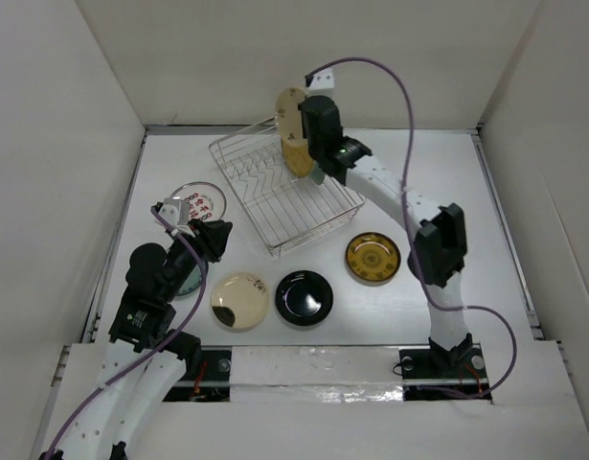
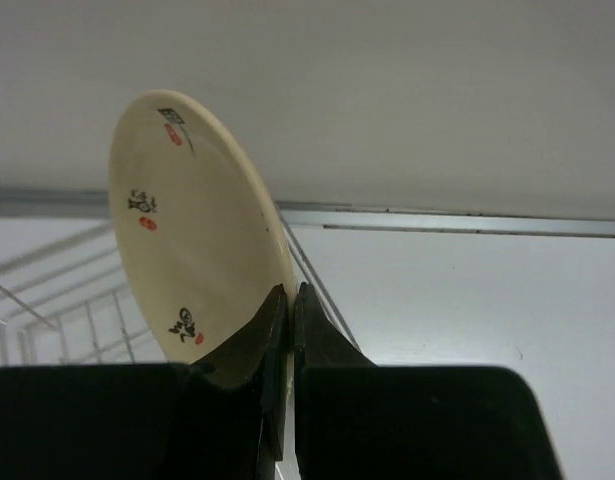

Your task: Load the plates into the dish rack

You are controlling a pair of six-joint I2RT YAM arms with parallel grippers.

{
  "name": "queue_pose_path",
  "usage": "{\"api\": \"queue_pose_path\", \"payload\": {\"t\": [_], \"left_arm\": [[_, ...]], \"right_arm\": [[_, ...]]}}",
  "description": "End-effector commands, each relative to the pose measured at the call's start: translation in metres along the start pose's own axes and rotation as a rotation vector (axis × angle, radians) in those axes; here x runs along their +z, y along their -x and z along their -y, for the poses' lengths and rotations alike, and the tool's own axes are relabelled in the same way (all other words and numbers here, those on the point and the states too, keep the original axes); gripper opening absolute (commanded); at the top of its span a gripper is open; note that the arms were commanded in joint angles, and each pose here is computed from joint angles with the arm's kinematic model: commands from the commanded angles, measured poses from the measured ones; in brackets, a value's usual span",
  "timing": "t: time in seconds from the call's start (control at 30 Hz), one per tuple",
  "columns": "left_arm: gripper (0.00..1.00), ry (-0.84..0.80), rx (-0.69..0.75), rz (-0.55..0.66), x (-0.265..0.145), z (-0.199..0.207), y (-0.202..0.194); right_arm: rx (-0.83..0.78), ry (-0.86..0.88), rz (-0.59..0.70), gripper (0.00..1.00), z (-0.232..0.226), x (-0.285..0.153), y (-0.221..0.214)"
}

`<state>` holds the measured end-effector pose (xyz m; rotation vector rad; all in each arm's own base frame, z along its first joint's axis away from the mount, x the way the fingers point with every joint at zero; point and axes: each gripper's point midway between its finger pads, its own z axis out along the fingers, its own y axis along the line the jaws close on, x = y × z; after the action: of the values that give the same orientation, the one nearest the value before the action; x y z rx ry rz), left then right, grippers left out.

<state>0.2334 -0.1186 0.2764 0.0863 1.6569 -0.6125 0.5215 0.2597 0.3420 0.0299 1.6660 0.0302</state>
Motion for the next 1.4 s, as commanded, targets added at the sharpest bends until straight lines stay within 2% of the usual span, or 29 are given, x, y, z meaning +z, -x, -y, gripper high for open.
{"api": "queue_pose_path", "payload": {"t": [0.0, 0.23, 0.37, 0.5, 0.63, 0.9, 1.07, 1.1, 1.13, 1.17, 1.2, 1.3, 1.37], "left_arm": [[0.2, -0.013, 0.015, 0.043, 0.002, 0.003, 0.011], [0.2, -0.016, 0.017, 0.042, 0.002, 0.004, 0.011], [0.2, -0.017, 0.015, 0.045, 0.002, 0.004, 0.012], [0.2, -0.019, 0.017, 0.046, 0.002, 0.004, 0.012], [0.2, -0.018, 0.017, 0.045, 0.002, 0.004, 0.012], [0.2, -0.02, 0.017, 0.046, 0.002, 0.005, 0.012], [0.2, -0.02, 0.017, 0.042, 0.002, 0.005, 0.011], [0.2, -0.019, 0.017, 0.046, 0.002, 0.004, 0.012], [0.2, -0.018, 0.017, 0.043, 0.002, 0.004, 0.011], [0.2, -0.018, 0.017, 0.045, 0.002, 0.004, 0.012], [0.2, -0.019, 0.017, 0.046, 0.002, 0.004, 0.012], [0.2, -0.02, 0.015, 0.044, 0.002, 0.004, 0.012], [0.2, -0.023, 0.016, 0.046, 0.002, 0.005, 0.012]], "right_arm": [[-0.22, -0.085, -0.052, 0.0, -0.012, 0.013, -0.009], [-0.302, -0.093, -0.083, 0.0, -0.039, 0.031, -0.039], [-0.34, -0.143, -0.11, 0.0, -0.037, 0.032, -0.062], [-0.326, -0.22, -0.073, 0.0, -0.028, 0.027, -0.05], [-0.309, -0.207, -0.043, 0.0, -0.029, 0.024, -0.033], [-0.391, -0.151, -0.15, 0.0, -0.049, 0.032, -0.103], [-0.382, -0.093, -0.163, 0.0, -0.071, 0.033, -0.119], [-0.378, -0.084, -0.157, 0.03, -0.076, 0.03, -0.116], [-0.376, -0.088, -0.152, 0.11, -0.076, 0.03, -0.113], [-0.36, -0.091, -0.139, 0.21, -0.075, 0.028, -0.104], [-0.35, -0.091, -0.133, 0.39, -0.074, 0.026, -0.099], [-0.265, -0.055, -0.103, 0.55, -0.07, 0.009, -0.064], [-0.185, -0.018, -0.084, 0.57, -0.064, -0.002, -0.043]]}}
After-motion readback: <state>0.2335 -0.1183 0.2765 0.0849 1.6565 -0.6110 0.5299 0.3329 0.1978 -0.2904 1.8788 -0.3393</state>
